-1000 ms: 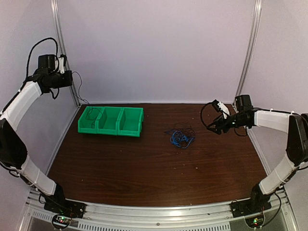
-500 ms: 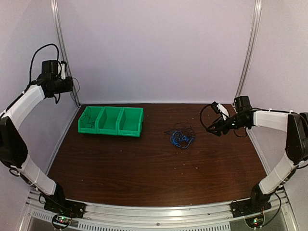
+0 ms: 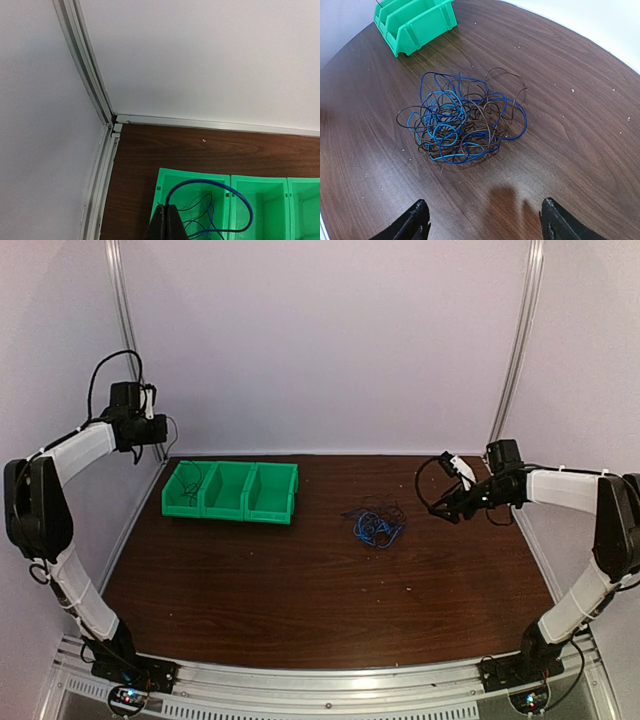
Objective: Untangle the cables
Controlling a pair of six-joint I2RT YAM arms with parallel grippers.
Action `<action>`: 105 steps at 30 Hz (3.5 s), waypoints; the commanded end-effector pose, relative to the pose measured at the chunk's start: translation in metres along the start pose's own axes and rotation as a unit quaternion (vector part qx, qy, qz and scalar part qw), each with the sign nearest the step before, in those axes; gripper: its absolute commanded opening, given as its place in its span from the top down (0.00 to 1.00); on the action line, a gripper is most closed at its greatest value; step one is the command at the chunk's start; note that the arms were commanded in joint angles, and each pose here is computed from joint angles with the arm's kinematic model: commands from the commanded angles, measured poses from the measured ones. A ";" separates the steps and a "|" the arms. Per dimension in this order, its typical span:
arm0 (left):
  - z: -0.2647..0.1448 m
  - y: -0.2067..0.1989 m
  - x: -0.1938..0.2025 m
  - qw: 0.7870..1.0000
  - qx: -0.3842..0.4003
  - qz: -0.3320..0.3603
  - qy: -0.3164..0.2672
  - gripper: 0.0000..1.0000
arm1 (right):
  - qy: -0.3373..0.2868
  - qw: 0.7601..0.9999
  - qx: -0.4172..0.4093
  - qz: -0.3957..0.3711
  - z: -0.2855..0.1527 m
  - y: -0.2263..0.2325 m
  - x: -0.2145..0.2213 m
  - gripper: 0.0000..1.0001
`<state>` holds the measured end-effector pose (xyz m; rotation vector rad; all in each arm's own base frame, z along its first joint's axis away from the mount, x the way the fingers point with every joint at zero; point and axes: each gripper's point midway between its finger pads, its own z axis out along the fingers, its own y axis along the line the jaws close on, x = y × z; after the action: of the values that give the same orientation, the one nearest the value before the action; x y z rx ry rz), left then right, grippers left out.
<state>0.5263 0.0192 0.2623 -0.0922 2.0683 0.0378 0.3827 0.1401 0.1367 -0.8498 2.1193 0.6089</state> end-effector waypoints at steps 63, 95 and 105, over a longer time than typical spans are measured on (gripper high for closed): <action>0.081 -0.029 0.092 0.988 0.051 -0.035 0.142 0.63 | 0.014 1.000 -0.021 -0.010 0.002 0.005 0.004 0.23; -0.164 -0.307 0.109 0.895 0.441 0.061 0.005 0.50 | 0.110 0.977 0.036 -0.176 0.030 0.035 -0.007 0.33; -0.167 -0.295 0.164 0.893 0.447 0.003 0.049 0.50 | 0.176 0.966 0.018 -0.188 0.120 0.059 -0.029 0.00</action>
<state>0.3230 -0.2858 0.1596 0.5234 2.1438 -0.8367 0.3939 0.2627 0.1179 -1.4023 2.0628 0.3065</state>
